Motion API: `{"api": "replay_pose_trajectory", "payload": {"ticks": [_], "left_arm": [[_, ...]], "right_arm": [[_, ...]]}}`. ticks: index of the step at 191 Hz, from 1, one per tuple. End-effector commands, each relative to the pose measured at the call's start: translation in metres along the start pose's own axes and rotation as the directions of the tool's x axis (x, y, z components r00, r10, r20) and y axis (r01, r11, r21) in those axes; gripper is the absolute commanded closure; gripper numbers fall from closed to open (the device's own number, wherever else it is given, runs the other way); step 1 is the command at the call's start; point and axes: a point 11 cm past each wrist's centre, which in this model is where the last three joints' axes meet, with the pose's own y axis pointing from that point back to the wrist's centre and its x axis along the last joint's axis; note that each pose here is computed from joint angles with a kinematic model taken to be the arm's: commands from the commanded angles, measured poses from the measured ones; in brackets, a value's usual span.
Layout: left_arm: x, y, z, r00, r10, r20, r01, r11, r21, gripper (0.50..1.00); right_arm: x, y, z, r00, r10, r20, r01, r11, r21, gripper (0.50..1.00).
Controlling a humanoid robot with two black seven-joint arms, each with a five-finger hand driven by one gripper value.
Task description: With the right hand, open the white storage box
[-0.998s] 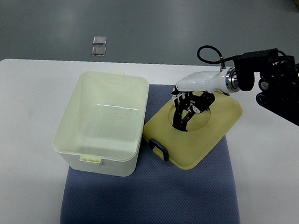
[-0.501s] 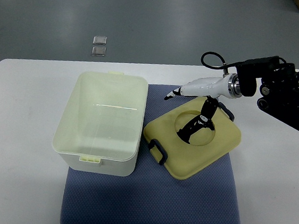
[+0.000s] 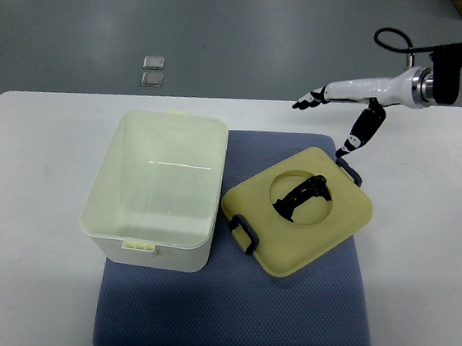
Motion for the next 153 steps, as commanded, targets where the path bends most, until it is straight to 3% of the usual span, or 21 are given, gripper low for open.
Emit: {"api": "replay_pose_trajectory", "payload": {"ticks": [1, 22, 46, 67, 90, 117, 153], "left_arm": [[0.0, 0.0, 0.001, 1.0, -0.001, 0.0, 0.001, 1.0, -0.001, 0.5], [-0.001, 0.0, 0.001, 1.0, -0.003, 0.001, 0.003, 1.0, -0.001, 0.5], [-0.001, 0.0, -0.001, 1.0, -0.004, 0.003, 0.004, 1.0, 0.001, 0.5], [-0.001, 0.0, 0.0, 1.0, -0.003, 0.003, 0.003, 1.0, 0.0, 0.5], [-0.001, 0.0, 0.001, 1.0, -0.003, 0.001, 0.003, 1.0, -0.001, 0.5], [-0.002, 0.0, 0.001, 1.0, -0.004, 0.001, 0.004, 1.0, -0.001, 0.5], [-0.001, 0.0, 0.001, 1.0, -0.003, 0.001, 0.003, 1.0, -0.001, 0.5]], "right_arm": [[0.02, 0.002, -0.001, 0.949, 0.172, 0.264, -0.208, 0.971, 0.116, 0.576], [0.023, -0.007, -0.005, 0.743, 0.207, 0.637, -0.426, 0.879, 0.212, 0.576], [0.007, -0.023, 0.002, 0.392, 0.101, 0.915, -0.578, 0.8, 0.159, 0.576], [-0.006, -0.037, 0.014, 0.036, -0.008, 0.999, -0.669, 0.743, 0.03, 0.576], [-0.021, -0.043, 0.043, -0.277, -0.082, 0.957, -0.707, 0.692, -0.146, 0.576], [-0.05, -0.056, 0.056, -0.411, -0.138, 0.901, -0.7, 0.681, -0.215, 0.574], [-0.072, -0.06, 0.063, -0.45, -0.129, 0.884, -0.677, 0.695, -0.243, 0.574]]}}
